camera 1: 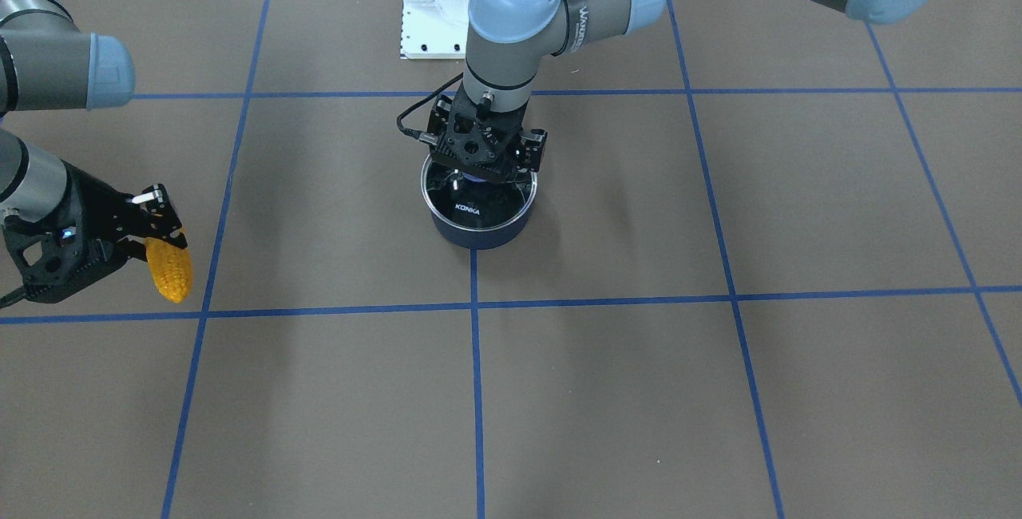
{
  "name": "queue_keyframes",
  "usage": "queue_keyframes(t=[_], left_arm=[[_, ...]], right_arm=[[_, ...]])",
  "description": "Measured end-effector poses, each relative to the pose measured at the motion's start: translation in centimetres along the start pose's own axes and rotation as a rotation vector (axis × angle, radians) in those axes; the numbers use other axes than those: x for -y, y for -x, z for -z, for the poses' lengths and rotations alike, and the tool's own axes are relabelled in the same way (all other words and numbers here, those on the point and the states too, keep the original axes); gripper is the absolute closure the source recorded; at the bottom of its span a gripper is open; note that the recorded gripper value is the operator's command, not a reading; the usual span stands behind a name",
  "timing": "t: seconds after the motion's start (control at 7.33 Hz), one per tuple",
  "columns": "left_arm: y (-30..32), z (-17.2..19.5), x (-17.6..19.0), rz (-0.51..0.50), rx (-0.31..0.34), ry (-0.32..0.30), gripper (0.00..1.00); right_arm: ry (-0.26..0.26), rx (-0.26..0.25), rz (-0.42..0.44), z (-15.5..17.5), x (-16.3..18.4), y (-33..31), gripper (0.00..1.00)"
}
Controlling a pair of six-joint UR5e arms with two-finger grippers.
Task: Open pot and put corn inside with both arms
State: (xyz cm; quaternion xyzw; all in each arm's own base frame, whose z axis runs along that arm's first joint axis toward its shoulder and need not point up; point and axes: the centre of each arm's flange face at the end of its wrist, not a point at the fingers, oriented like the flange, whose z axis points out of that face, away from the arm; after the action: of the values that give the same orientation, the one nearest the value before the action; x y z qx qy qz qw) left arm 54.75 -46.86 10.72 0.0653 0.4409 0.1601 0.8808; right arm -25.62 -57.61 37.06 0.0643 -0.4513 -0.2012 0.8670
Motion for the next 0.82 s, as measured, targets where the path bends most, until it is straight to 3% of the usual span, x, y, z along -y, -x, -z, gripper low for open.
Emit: queue_keyframes(t=[0.55,0.82], left_arm=[[0.5,-1.3,0.1,0.007,-0.006,-0.004,0.07],[0.7,-1.6,-0.1,0.010,-0.003,-0.001,0.20]], right_arm=[[-0.016,0.027,-0.074,0.2,1.1,5.6,0.65],[-0.013,0.032,-0.072,-0.1,1.1,6.5,0.64]])
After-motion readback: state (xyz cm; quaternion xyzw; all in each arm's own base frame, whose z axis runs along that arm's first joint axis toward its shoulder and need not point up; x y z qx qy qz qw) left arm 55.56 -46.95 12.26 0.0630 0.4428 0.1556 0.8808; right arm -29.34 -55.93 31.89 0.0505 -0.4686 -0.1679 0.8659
